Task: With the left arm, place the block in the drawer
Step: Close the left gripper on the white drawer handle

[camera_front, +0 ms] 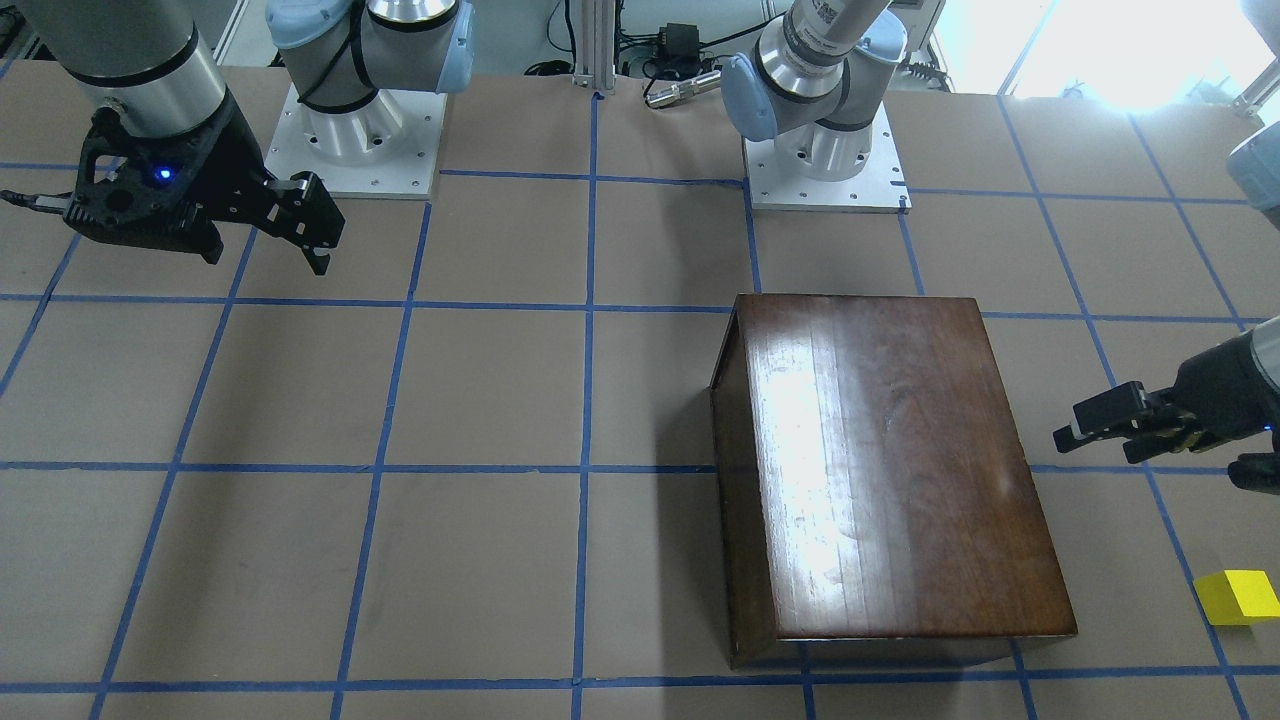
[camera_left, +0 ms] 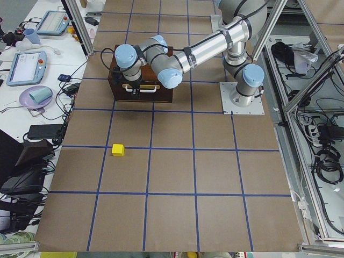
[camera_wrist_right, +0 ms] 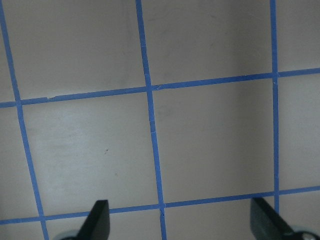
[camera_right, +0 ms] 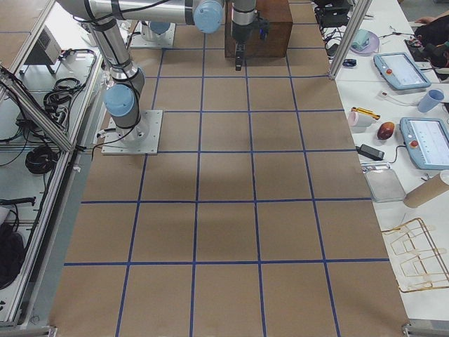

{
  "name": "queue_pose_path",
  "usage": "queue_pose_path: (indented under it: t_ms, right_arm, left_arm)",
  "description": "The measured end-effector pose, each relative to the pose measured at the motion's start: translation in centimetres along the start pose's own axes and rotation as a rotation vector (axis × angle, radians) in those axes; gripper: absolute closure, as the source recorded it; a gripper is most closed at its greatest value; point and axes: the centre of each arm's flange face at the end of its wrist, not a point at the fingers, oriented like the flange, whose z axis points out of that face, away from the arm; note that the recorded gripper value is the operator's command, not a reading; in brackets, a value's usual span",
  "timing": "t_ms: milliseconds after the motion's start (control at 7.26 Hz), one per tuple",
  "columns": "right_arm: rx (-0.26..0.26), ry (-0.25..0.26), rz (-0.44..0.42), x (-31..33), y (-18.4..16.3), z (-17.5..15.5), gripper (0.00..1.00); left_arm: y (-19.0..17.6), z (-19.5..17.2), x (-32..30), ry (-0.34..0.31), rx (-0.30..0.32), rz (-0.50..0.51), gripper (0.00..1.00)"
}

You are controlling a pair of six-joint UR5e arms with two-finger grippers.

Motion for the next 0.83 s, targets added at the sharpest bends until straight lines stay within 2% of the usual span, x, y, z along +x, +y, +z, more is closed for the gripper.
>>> queue_pose_path:
  t_ms: [413,826]
  right_arm:
    - [0.0,0.0,0.0,0.0,0.0,0.0,0.0]
    - [0.0,0.0,0.0,0.0,0.0,0.0,0.0]
  left_arm:
    - [-0.7,2.5,-0.8,0.061,-0.014,-0.013,0.0]
    - [-1.1,4.0,-1.3,0.084,-0.027,-0.019,0.0]
